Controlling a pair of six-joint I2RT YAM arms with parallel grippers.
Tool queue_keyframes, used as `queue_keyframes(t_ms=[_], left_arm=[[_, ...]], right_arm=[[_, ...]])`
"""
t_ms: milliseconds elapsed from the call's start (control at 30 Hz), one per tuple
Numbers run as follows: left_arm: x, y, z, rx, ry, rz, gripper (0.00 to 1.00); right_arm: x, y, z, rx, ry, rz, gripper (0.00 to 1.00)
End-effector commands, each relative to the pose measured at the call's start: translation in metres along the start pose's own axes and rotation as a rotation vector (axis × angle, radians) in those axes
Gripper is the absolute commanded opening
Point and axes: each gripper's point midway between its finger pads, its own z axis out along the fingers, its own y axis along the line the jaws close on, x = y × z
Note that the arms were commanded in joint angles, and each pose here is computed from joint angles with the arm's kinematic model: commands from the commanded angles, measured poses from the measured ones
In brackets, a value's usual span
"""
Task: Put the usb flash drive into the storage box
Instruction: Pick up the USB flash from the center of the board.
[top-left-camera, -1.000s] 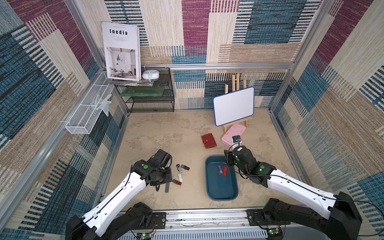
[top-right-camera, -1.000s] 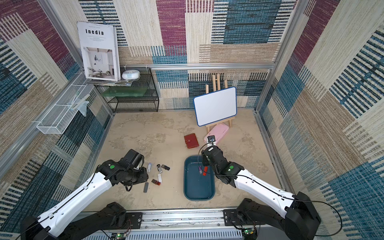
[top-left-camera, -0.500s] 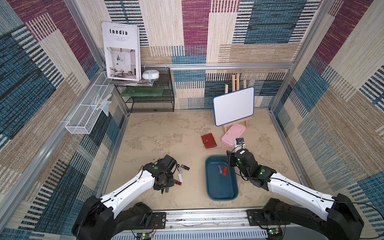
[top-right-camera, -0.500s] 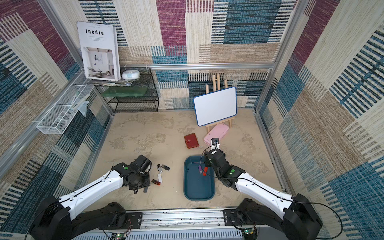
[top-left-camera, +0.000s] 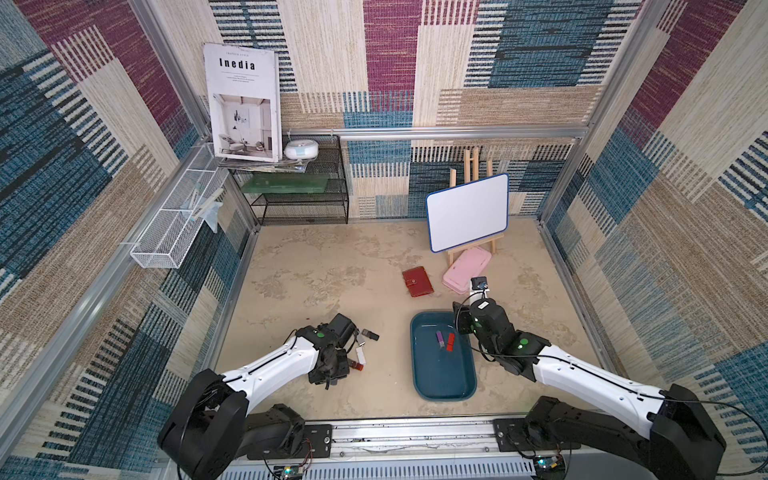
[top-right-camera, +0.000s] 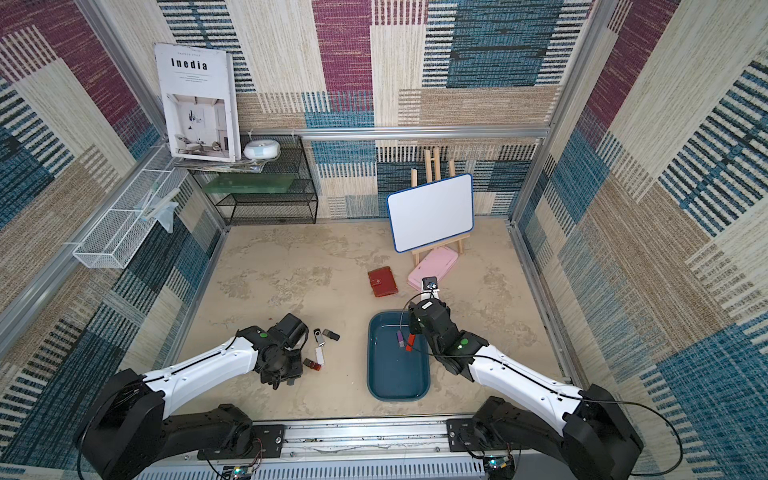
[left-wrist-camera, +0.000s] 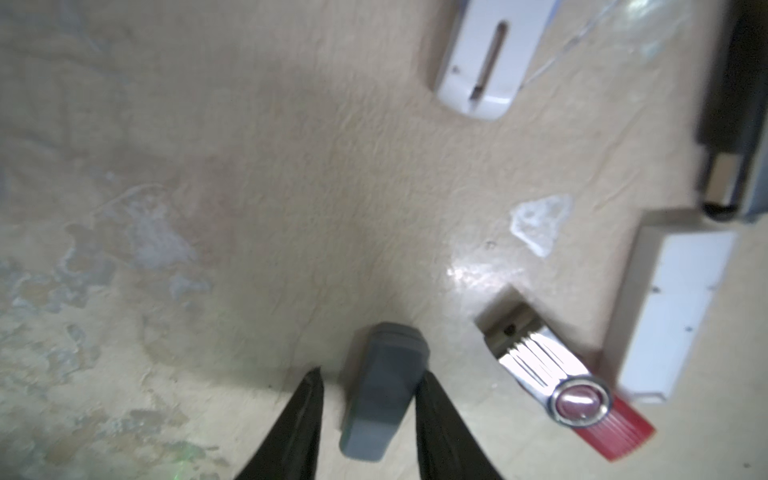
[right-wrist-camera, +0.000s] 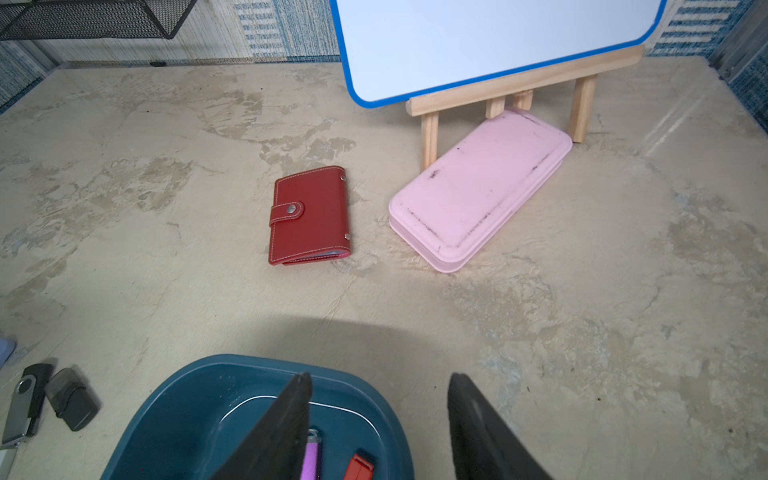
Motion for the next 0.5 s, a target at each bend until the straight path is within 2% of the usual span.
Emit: queue_keyframes(t_ms=[0, 467], left_arm=[[-0.0008, 0.0004, 0.0041, -0.007, -0.002, -0.001, 0.39], [0.0013, 0.0039, 0.0085, -0.023, 0.0, 0.004, 0.15]], right_arm=[[-0.0039, 0.0001, 0.0009, 0.005, -0.015, 0.015, 0.57], [-0.0021, -0.0013, 0.0008, 0.009, -0.012, 0.015, 0.57]])
